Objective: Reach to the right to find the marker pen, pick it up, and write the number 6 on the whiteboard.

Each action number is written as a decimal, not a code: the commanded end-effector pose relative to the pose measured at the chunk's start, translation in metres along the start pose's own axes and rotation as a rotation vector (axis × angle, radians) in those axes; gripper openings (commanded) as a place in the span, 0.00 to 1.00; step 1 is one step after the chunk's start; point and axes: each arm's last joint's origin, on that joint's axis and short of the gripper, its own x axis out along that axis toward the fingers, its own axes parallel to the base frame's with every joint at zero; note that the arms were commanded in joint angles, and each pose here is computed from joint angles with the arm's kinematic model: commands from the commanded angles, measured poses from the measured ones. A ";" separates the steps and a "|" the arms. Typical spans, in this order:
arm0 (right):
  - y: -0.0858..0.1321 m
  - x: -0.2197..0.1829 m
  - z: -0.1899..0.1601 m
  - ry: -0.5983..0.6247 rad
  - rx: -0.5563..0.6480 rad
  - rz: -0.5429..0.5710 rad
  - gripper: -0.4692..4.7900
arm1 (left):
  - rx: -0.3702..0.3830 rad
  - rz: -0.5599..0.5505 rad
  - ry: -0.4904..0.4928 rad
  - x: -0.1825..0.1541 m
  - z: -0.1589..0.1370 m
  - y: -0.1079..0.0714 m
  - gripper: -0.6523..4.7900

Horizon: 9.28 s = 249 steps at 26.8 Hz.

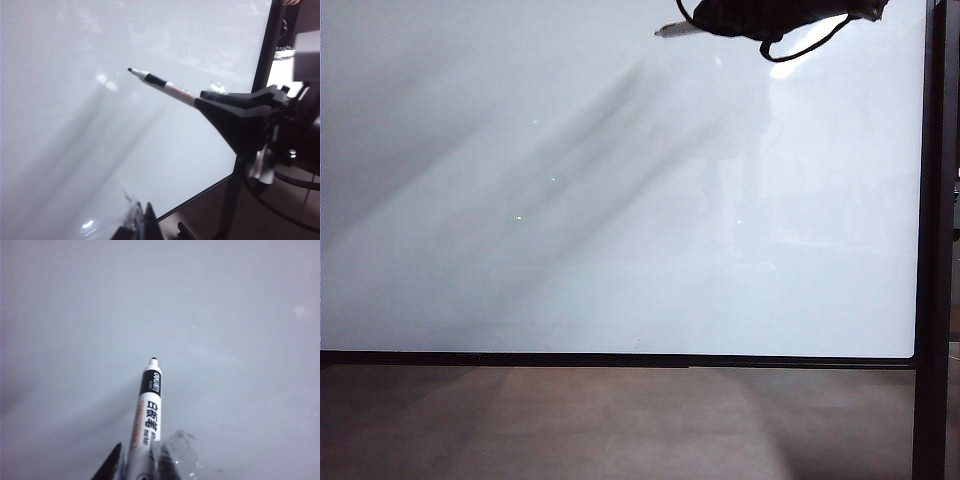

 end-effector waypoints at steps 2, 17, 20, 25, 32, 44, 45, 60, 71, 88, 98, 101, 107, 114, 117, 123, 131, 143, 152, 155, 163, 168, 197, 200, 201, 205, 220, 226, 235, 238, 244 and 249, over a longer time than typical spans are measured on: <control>-0.007 0.009 0.005 -0.037 -0.008 -0.041 0.15 | -0.004 -0.007 -0.010 -0.002 0.003 0.000 0.11; -0.007 0.024 -0.005 -0.023 -0.008 -0.036 0.15 | -0.004 -0.009 -0.003 -0.002 0.002 0.000 0.11; -0.007 0.027 -0.005 -0.022 -0.008 -0.039 0.15 | -0.003 -0.009 -0.003 -0.002 0.002 0.000 0.11; -0.007 0.029 -0.006 -0.018 -0.007 -0.043 0.15 | -0.003 -0.009 -0.003 -0.002 0.002 0.000 0.11; -0.008 0.029 -0.008 -0.003 -0.007 -0.080 0.15 | -0.003 -0.009 -0.003 -0.002 0.002 0.000 0.11; -0.010 0.029 -0.009 0.018 -0.007 -0.171 0.15 | -0.003 -0.008 -0.003 -0.002 0.002 0.000 0.11; -0.011 0.029 -0.009 0.019 -0.007 -0.178 0.15 | -0.003 -0.008 -0.003 -0.002 0.002 0.000 0.11; -0.012 0.027 -0.004 0.025 -0.006 -0.217 0.15 | -0.003 -0.008 -0.002 -0.002 0.002 0.000 0.11; -0.008 0.021 0.017 -0.044 -0.007 -0.056 0.15 | -0.003 -0.008 -0.002 -0.002 0.002 0.000 0.11; -0.011 0.026 -0.004 0.043 -0.140 -0.022 0.15 | -0.003 -0.008 -0.002 -0.002 0.002 0.000 0.11; -0.011 0.030 -0.013 0.024 -0.141 -0.029 0.15 | -0.003 -0.008 -0.002 -0.002 0.002 0.000 0.11; -0.013 0.030 -0.011 0.010 -0.143 -0.036 0.15 | -0.003 -0.008 -0.003 -0.002 0.002 0.000 0.11; -0.015 0.030 -0.012 0.009 -0.144 -0.055 0.15 | -0.003 -0.008 -0.002 -0.002 0.002 0.000 0.11; -0.015 0.030 -0.014 0.019 -0.143 -0.057 0.15 | -0.003 -0.008 -0.002 -0.002 0.002 0.000 0.11; -0.015 0.030 -0.015 0.029 -0.143 -0.055 0.15 | -0.003 -0.008 -0.003 -0.002 0.002 0.000 0.11; -0.015 0.030 -0.018 0.063 -0.135 -0.050 0.15 | -0.003 -0.008 -0.003 -0.002 0.002 0.000 0.11; -0.015 0.030 -0.020 0.086 -0.133 -0.047 0.15 | -0.003 -0.008 -0.003 -0.002 0.002 0.000 0.11; -0.014 0.029 -0.026 0.149 -0.107 -0.039 0.15 | -0.003 -0.008 -0.003 -0.002 0.002 0.000 0.11; -0.013 0.028 -0.032 0.204 -0.103 -0.031 0.15 | -0.003 -0.008 -0.003 -0.002 0.002 0.000 0.11; -0.013 0.028 -0.030 0.190 -0.104 -0.031 0.15 | -0.003 -0.008 -0.002 -0.002 0.002 0.000 0.11; -0.012 0.026 -0.012 0.109 -0.104 0.004 0.15 | -0.003 -0.005 -0.001 -0.002 0.002 0.000 0.11; -0.012 0.025 -0.004 0.074 -0.105 0.008 0.15 | -0.003 -0.005 -0.002 -0.002 0.002 0.000 0.11; -0.015 0.027 -0.014 0.086 -0.124 -0.024 0.15 | -0.003 -0.005 -0.002 -0.002 0.002 0.000 0.11; -0.015 0.028 -0.016 0.092 -0.128 -0.024 0.15 | -0.003 -0.005 -0.002 -0.002 0.002 0.000 0.11; -0.015 0.028 -0.016 0.094 -0.127 -0.028 0.15 | -0.003 -0.005 -0.002 -0.002 0.002 0.000 0.11; -0.016 0.028 -0.017 0.107 -0.129 -0.074 0.15 | -0.003 -0.005 -0.002 -0.002 0.002 0.000 0.11; -0.020 0.026 -0.017 0.155 -0.135 -0.194 0.15 | -0.003 -0.005 -0.001 -0.002 0.002 0.000 0.11; -0.021 0.025 -0.019 0.172 -0.139 -0.239 0.15 | -0.003 -0.005 -0.001 -0.002 0.002 0.000 0.11; -0.020 0.025 -0.023 0.218 -0.139 -0.207 0.15 | -0.003 -0.005 0.001 -0.001 0.002 0.000 0.11; -0.019 0.024 -0.025 0.239 -0.137 -0.183 0.15 | -0.003 -0.005 0.000 -0.001 0.002 0.000 0.11; -0.018 0.023 -0.029 0.279 -0.118 -0.178 0.15 | -0.003 -0.004 0.000 -0.001 0.002 0.000 0.11; -0.018 0.023 -0.031 0.301 -0.118 -0.175 0.15 | -0.003 -0.004 0.001 -0.001 0.002 0.000 0.11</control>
